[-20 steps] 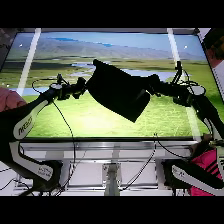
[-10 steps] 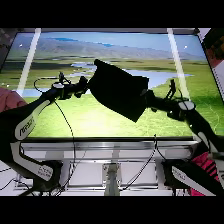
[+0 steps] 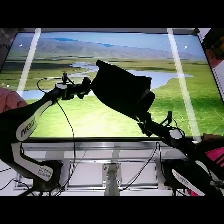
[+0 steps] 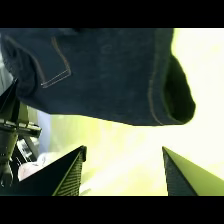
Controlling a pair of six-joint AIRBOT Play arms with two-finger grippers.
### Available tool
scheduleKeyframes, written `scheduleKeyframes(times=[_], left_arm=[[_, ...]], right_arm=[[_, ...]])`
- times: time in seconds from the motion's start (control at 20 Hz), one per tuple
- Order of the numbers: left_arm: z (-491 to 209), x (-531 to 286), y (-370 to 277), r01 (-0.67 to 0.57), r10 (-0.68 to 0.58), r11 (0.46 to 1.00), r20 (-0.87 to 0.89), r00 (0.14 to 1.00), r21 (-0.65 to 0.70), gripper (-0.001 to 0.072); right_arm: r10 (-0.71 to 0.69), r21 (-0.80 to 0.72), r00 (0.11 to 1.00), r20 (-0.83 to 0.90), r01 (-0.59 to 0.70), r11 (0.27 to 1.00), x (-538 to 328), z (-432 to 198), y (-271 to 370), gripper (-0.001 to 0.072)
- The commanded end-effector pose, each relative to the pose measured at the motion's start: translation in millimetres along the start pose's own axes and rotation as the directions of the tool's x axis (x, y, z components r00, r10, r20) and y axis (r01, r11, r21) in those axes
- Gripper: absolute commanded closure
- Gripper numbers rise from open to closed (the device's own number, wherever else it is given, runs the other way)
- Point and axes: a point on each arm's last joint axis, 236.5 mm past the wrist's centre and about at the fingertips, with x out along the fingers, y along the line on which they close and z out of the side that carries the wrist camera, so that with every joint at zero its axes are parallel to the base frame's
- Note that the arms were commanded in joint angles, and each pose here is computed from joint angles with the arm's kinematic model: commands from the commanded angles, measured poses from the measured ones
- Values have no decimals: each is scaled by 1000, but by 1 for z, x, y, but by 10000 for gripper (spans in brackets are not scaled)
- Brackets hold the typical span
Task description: Fold the clothes and pants, and hang the long-sleeved shirts on hangers.
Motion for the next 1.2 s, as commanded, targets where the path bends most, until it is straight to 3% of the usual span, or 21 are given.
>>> scheduleKeyframes(times=[0.0,0.25,0.55,0.8,1.05,1.1,1.15], left_arm=[[-1,0,-1,2,-2,1000,-1,1000,3,618],[-1,0,-1,2,-2,999,-2,1000,36,618],[-1,0,-1,2,-2,999,-1,1000,36,618],[-1,0,-1,2,-2,999,-2,1000,36,618],[-1,0,-1,2,-2,999,-1,1000,34,617],[-1,0,-1,2,-2,999,-1,1000,34,617],[0,0,-1,1,-1,999,-1,1000,34,617]], right_arm=[[-3,43,998,57,0,999,0,11,-5,162],[-3,158,994,108,-14,987,2,23,-6,163],[-71,214,997,27,63,975,13,6,-27,162],[-113,344,991,71,82,935,20,19,-41,167],[-77,311,986,145,28,950,26,40,-12,175],[-74,294,984,161,24,956,27,44,-7,206],[-74,279,984,162,26,960,28,45,-6,341]])
